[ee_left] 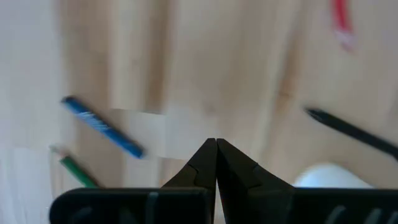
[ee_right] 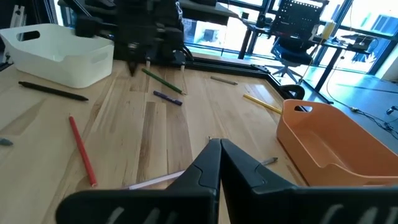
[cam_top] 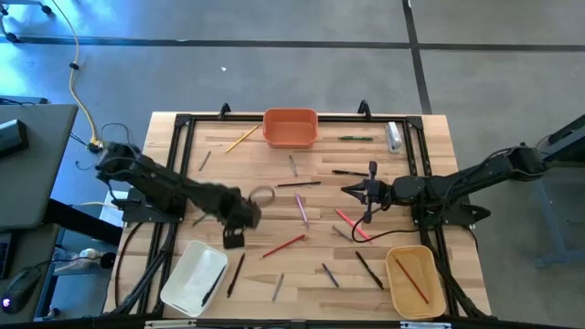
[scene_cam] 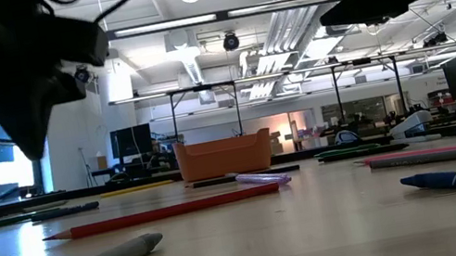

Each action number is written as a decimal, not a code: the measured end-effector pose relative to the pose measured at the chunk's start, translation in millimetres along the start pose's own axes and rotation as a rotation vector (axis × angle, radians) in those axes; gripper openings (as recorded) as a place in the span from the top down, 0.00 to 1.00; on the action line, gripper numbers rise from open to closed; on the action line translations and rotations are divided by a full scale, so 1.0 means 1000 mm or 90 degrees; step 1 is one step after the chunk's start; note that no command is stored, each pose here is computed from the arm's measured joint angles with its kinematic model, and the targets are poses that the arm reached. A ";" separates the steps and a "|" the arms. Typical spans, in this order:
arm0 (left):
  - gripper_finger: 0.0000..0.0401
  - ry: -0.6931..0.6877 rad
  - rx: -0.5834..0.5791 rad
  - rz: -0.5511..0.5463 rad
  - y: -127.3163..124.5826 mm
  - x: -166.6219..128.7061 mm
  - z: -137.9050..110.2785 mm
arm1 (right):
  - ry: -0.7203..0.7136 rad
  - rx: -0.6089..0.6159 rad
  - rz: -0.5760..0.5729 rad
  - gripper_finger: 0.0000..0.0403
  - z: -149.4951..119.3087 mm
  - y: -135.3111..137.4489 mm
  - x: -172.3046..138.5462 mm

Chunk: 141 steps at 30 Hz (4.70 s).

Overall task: Sort crayons/erasers/pens/pencils in bins
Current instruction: Put the blue crayon into the orange bin

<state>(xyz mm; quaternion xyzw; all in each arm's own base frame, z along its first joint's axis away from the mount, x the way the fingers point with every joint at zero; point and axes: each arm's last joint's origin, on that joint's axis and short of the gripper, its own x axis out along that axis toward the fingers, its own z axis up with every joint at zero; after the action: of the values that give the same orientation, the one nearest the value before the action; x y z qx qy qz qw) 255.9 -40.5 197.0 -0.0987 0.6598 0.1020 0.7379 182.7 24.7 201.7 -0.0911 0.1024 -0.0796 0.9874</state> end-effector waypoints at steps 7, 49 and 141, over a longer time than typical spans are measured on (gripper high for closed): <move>1.00 -0.159 -0.095 -0.027 0.046 -0.002 -0.011 | 0.004 0.010 0.001 1.00 -0.001 0.000 0.000; 0.99 -0.293 -0.156 -0.015 0.114 0.015 -0.023 | 0.009 0.010 0.071 1.00 -0.007 -0.033 0.009; 0.99 -0.500 -0.152 0.139 0.236 -0.045 0.146 | -0.052 -0.048 0.039 1.00 -0.006 -0.039 0.026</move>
<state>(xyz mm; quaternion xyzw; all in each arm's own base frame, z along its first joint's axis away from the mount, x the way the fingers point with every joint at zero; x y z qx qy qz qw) 324.2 225.6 255.7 -0.0670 0.3189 0.2853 0.9014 201.0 -18.8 198.6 -0.1282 0.0676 -0.0420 0.9886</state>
